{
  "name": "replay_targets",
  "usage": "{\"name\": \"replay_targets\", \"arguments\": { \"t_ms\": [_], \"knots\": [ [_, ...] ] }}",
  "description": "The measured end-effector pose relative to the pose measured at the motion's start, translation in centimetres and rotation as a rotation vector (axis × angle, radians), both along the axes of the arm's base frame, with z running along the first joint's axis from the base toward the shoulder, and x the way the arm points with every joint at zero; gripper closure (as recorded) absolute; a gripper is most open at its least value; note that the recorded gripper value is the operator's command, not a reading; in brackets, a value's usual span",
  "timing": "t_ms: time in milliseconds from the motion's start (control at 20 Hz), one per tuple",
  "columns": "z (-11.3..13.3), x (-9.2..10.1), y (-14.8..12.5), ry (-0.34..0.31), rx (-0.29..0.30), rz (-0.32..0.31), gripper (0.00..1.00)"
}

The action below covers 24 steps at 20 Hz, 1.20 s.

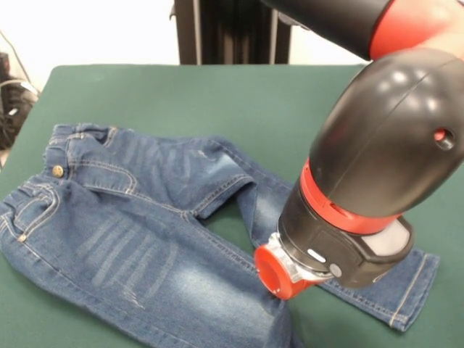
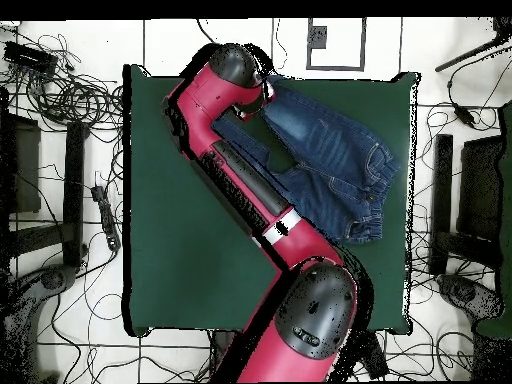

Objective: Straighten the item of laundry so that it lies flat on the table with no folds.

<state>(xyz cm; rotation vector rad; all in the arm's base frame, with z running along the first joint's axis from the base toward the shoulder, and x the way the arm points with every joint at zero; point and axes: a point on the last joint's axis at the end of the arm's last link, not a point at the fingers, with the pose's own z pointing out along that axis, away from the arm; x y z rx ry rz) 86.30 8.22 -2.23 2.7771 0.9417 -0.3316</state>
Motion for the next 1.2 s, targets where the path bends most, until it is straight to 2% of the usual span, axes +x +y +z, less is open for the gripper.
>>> {"name": "replay_targets", "arguments": {
  "t_ms": [550, 1200],
  "knots": [
    [-1.5, -0.3, 0.8, -0.019, -0.052, 0.017, 1.0],
    [-2.4, -0.6, 0.7, -0.01, -0.052, 0.011, 1.0]
  ]
}}
